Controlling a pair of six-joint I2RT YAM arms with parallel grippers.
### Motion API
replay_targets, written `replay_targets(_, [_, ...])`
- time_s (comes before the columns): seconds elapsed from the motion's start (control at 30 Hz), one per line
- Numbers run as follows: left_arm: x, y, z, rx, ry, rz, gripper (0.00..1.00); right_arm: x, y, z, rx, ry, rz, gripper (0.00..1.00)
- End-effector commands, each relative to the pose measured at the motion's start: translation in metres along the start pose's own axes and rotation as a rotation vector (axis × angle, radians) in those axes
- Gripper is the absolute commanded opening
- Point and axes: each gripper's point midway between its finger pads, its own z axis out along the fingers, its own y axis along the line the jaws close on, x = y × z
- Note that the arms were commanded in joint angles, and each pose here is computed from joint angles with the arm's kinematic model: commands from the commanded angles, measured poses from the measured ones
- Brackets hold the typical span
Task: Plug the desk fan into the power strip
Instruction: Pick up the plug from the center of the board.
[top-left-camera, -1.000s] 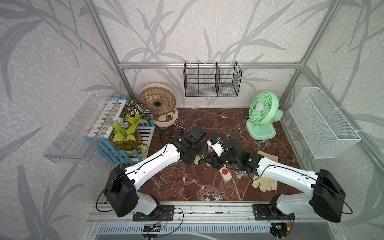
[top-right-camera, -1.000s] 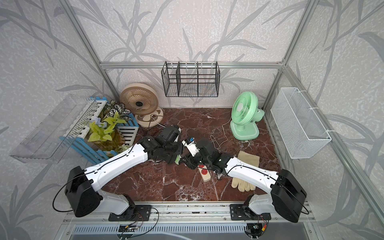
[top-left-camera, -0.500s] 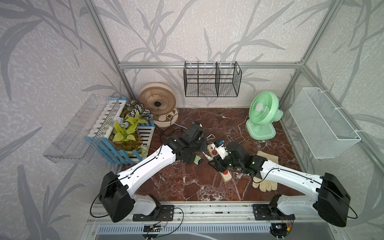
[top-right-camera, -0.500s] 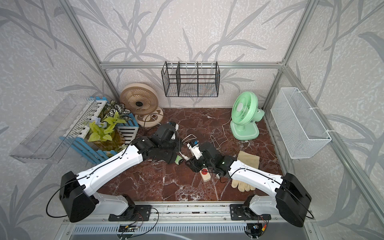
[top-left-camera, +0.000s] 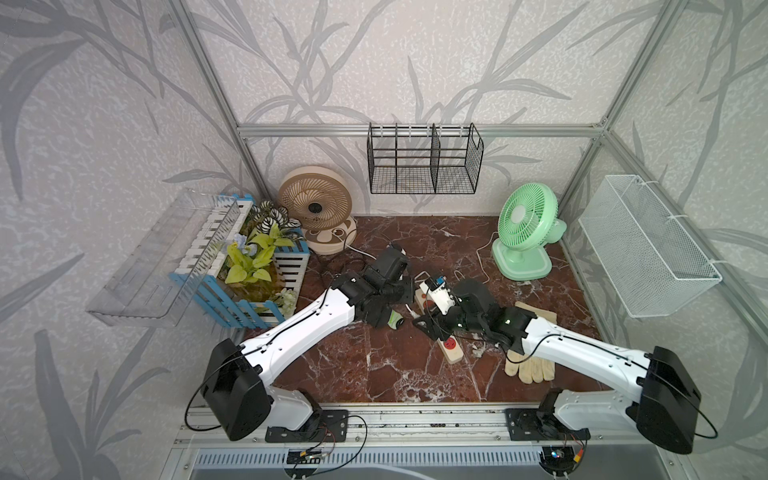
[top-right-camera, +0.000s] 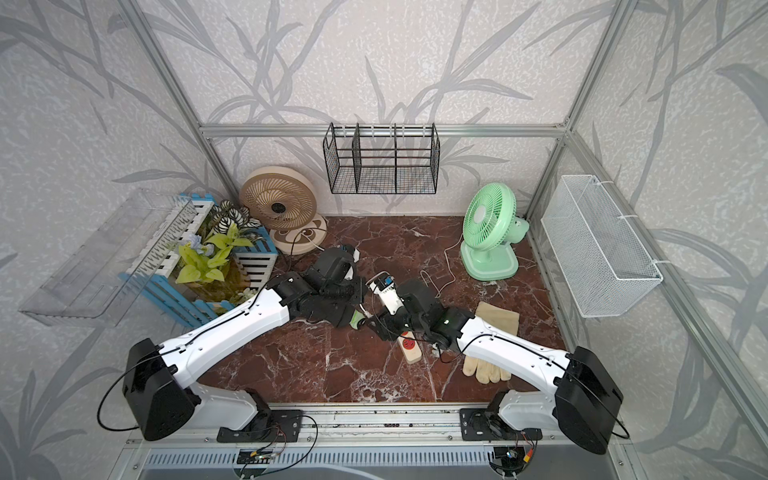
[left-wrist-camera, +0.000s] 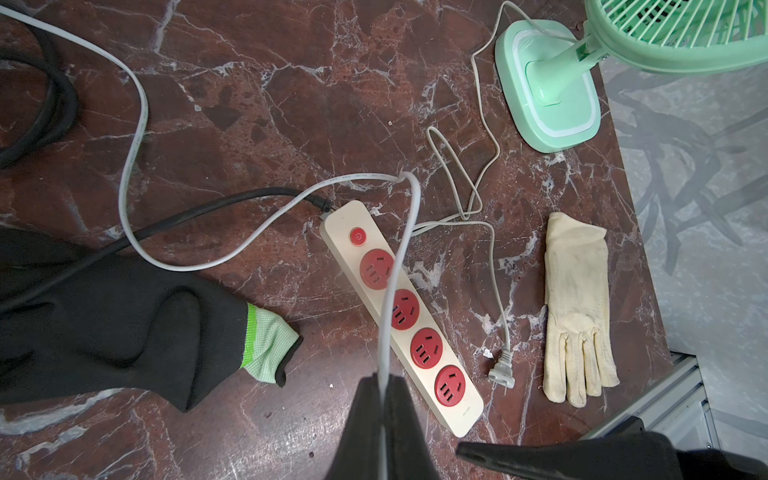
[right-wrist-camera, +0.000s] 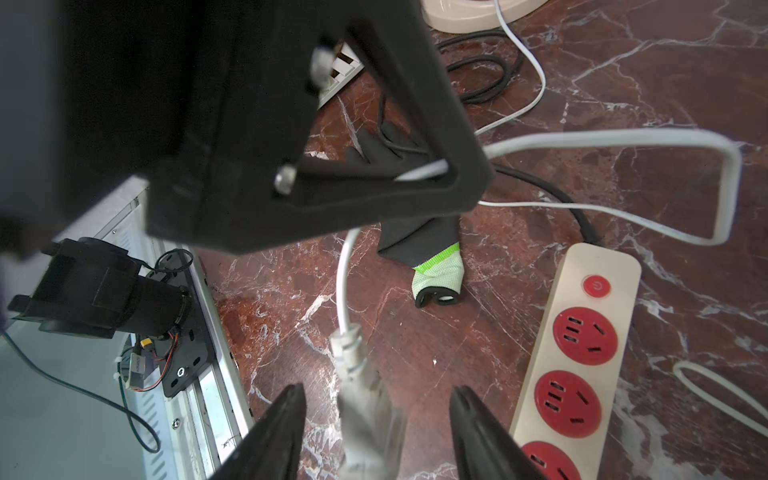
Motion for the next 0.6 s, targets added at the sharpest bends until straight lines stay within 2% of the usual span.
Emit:
replay_targets(0.0, [-0.001, -0.001, 0.001, 0.007, 0.0, 0.003, 0.0, -0.007, 0.005, 0.007, -0.032, 0.002, -0.011, 0.55])
replay_targets(0.1, [-0.001, -0.001, 0.001, 0.007, 0.0, 0.002, 0.0, -0.007, 0.009, 0.011, -0.058, 0.003, -0.002, 0.42])
replay_targets(0.27, [-0.001, -0.003, 0.001, 0.028, -0.005, -0.004, 0.01, -0.006, 0.011, 0.008, -0.069, 0.003, 0.01, 0.02])
replay_targets(0.3, [0.0, -0.003, 0.001, 0.038, -0.008, -0.006, 0.06, -0.005, 0.011, 0.006, -0.067, 0.001, 0.012, 0.0])
replay_targets(0.37, [-0.001, -0.009, -0.001, 0.083, -0.024, -0.013, 0.28, -0.006, 0.011, 0.001, -0.066, -0.006, 0.016, 0.0])
replay_targets(0.43, [-0.004, -0.014, -0.007, 0.134, -0.054, -0.022, 0.55, -0.006, 0.01, -0.005, -0.054, -0.009, 0.021, 0.0])
replay_targets(0.57, [-0.015, -0.006, -0.027, 0.135, -0.175, -0.041, 0.92, -0.007, 0.0, -0.02, 0.002, -0.015, 0.058, 0.0])
